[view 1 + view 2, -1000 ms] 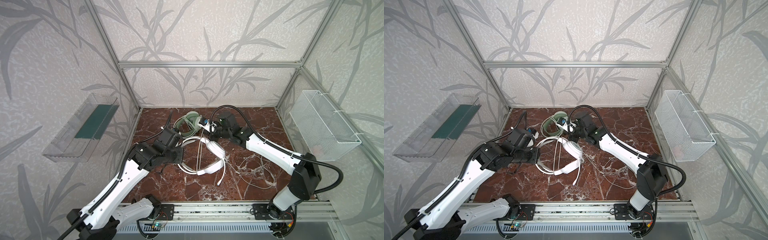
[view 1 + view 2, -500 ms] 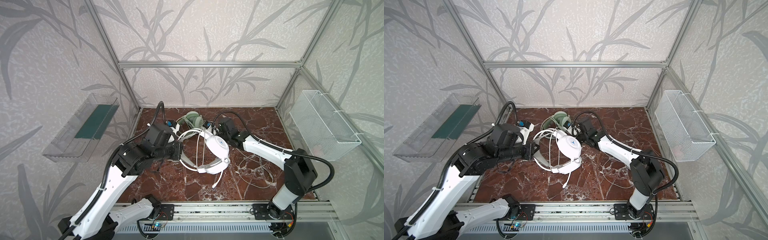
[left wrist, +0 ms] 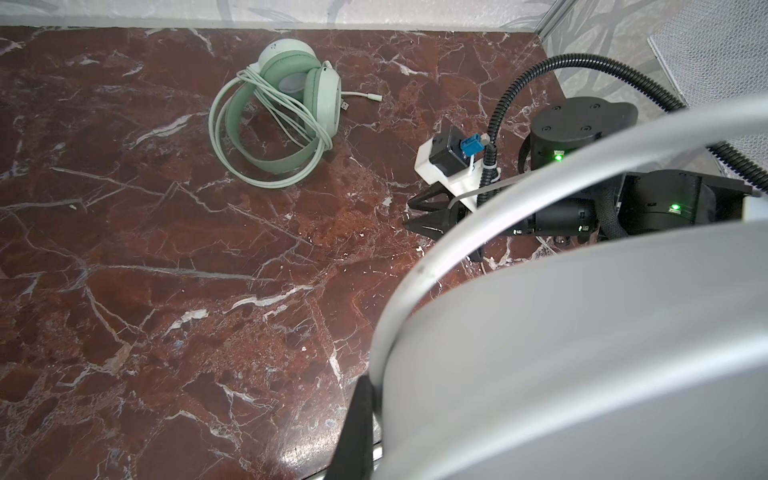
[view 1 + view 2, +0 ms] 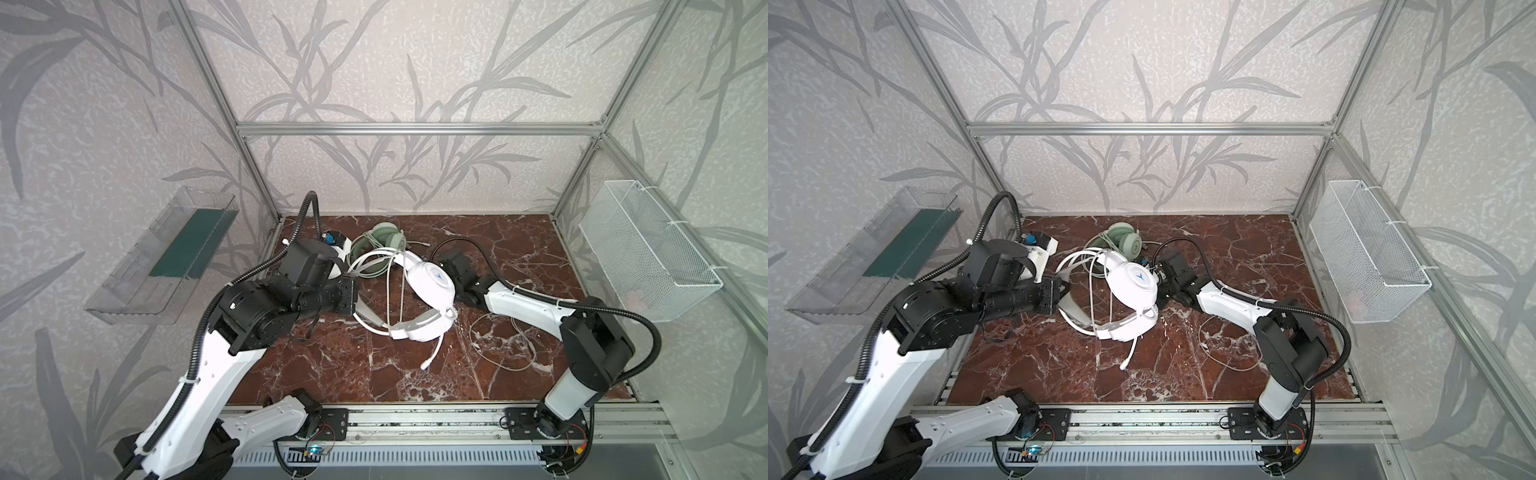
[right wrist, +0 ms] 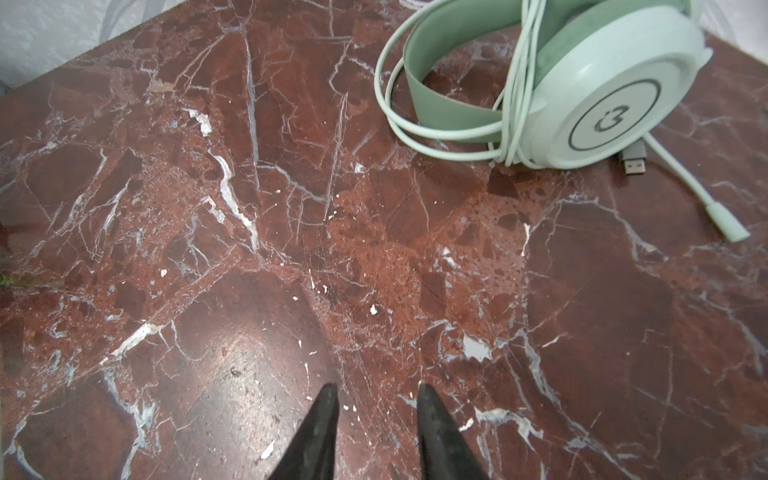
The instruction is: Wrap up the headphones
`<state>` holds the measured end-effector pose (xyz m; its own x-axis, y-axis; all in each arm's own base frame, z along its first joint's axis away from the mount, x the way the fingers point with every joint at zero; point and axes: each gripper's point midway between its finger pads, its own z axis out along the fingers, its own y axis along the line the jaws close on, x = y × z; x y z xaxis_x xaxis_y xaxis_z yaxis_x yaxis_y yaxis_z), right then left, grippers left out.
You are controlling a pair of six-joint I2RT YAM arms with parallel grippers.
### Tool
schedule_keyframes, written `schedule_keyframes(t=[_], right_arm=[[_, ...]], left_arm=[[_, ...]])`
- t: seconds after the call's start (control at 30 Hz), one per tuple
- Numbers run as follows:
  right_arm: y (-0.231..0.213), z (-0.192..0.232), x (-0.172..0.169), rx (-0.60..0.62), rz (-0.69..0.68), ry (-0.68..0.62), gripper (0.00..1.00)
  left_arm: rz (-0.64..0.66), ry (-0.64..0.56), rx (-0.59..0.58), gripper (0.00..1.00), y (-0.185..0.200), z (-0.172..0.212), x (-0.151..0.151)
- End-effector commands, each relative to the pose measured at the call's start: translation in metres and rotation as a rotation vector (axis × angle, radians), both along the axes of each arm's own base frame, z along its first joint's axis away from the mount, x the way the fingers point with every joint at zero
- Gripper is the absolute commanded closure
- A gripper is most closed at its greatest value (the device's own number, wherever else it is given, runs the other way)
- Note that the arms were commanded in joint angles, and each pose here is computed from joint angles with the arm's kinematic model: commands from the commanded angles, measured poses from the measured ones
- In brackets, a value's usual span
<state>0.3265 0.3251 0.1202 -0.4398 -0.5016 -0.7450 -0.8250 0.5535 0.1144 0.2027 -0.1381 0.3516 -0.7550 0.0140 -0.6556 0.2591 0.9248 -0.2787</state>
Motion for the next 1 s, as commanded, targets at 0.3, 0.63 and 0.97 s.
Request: schedule_keyframes(t=[0.3,0.63,0.97], right_arm=[[-0.012,-0.008,-0.017,0.122,-0.100,0.087,0.59],[-0.020,-0.005,-0.028,0.181,-0.129,0.100,0.56],[-0.024,0.006,-0.028,0.233,-0.119,0.067,0.50]], left_arm=[[0.029,-0.040,-0.024,1.00,0.007,0.019,0.006],[0.054,-0.037,-0.021,1.00,0.010,0.018,0.012],[0.053,-0.014,-0.044,1.00,0.008,0.016,0.013]])
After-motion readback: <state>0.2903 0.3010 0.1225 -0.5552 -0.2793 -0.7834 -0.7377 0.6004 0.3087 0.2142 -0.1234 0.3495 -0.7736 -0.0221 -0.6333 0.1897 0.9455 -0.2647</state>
